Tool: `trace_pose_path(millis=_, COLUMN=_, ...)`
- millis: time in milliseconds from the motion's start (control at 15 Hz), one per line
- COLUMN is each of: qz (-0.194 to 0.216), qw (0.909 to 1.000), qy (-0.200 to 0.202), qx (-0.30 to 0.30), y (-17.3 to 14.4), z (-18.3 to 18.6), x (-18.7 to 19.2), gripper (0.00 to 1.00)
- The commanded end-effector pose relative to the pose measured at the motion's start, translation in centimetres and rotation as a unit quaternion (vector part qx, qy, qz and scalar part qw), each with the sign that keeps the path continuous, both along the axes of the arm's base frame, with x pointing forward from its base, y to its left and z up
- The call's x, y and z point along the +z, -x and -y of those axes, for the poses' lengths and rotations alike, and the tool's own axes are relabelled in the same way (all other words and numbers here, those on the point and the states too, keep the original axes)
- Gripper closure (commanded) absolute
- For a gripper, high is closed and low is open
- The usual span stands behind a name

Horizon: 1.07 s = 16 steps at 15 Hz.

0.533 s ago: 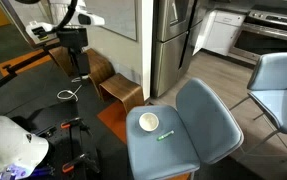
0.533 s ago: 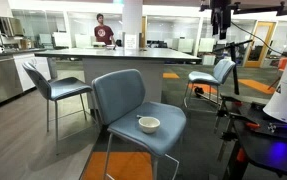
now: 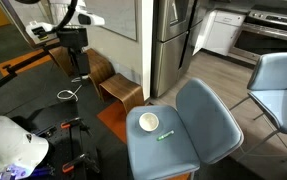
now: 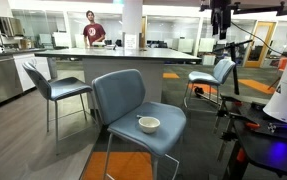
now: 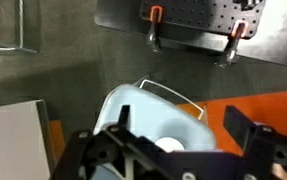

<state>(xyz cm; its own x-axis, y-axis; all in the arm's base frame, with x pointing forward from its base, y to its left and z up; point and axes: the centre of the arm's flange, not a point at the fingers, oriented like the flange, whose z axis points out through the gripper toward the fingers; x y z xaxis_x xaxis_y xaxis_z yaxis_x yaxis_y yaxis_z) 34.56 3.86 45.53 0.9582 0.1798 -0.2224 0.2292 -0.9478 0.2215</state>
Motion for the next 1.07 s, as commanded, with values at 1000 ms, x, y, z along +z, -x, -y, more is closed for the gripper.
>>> trace_pose_path(millis=1000, qz=0.031, qw=0.9919, qy=-0.12, qx=0.03, y=-19.1, z=9.2, x=-22.9, gripper=0.0)
